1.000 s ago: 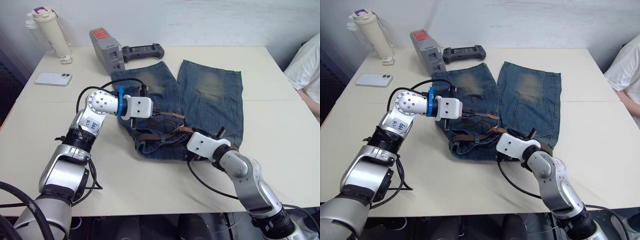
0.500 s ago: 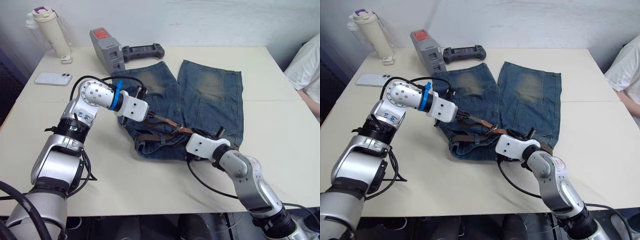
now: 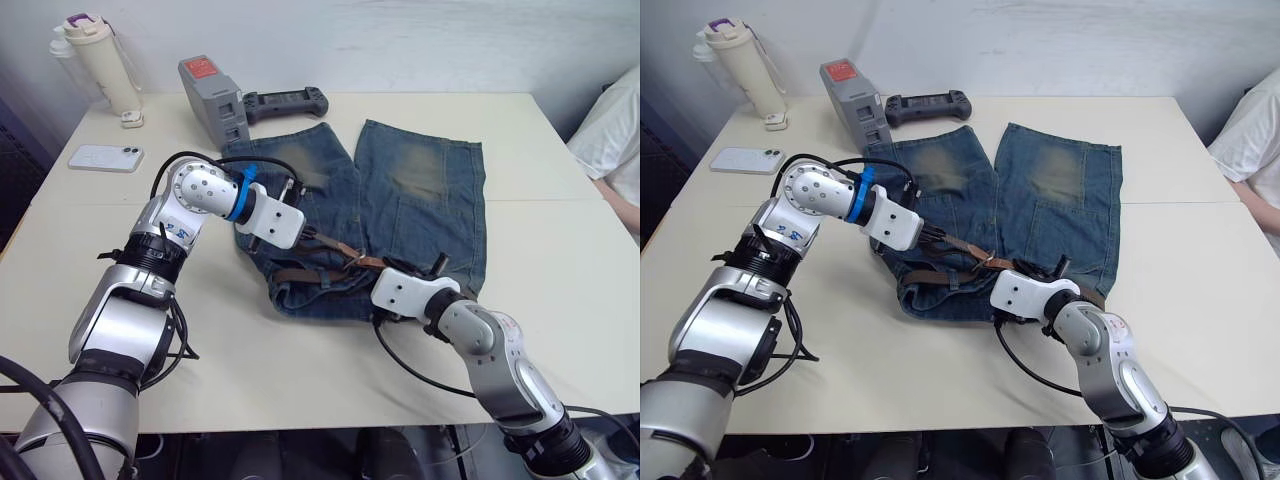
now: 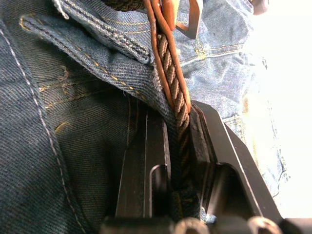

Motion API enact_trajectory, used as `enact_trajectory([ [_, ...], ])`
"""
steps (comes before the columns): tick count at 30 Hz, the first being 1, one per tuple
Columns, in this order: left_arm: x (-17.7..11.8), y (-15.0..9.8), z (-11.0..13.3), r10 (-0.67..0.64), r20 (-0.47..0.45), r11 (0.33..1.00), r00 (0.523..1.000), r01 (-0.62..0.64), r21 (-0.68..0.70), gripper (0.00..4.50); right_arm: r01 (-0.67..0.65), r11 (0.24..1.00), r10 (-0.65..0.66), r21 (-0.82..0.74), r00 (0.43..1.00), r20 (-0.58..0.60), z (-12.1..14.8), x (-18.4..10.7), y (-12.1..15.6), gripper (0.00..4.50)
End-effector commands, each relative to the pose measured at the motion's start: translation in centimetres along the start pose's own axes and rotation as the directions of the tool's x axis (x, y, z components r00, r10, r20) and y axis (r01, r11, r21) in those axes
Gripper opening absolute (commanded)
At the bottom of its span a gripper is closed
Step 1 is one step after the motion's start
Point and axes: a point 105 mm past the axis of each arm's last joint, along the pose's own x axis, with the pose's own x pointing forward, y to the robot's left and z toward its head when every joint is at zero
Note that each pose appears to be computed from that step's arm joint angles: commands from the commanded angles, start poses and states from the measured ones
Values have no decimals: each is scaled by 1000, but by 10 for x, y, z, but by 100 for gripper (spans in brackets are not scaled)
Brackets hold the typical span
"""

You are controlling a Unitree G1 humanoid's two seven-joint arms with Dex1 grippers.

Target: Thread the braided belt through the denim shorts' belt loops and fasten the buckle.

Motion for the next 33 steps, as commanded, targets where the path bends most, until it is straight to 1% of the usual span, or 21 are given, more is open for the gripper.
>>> enact_trajectory([
  [1,2,7,12,4,29,999,1000,-6,43,0,36,999,-35,-25,999,36,11,-1,-10,8],
  [4,6,6,18,0,59,1000,998,-2,30,0,34,999,-33,-27,999,38,11,-1,-10,8],
  [8,9,4,24,-14,77,1000,997,12,25,0,33,999,-32,-28,999,39,11,0,-9,8],
  [11,19,-1,37,-37,147,999,988,42,-30,0,28,999,-27,-28,999,42,12,0,-9,8],
  [15,23,-18,45,-115,186,988,976,132,-85,0,26,999,-25,-28,999,43,12,0,-8,8],
  [17,23,-22,48,-130,200,982,971,154,-107,0,24,999,-23,-26,999,42,12,-1,-8,8],
  [20,24,-22,51,-119,203,982,972,145,-118,0,23,999,-22,-26,999,42,12,-1,-8,8],
  [24,31,-19,59,-94,231,982,968,129,-140,0,21,1000,-19,-23,999,48,14,-1,-7,8],
  [30,39,-11,60,-48,216,986,975,81,-144,0,20,1000,-19,-16,998,53,16,0,-7,8],
  [33,43,-3,62,-21,208,991,978,48,-126,0,11,1000,-10,-8,998,58,18,0,-3,8],
])
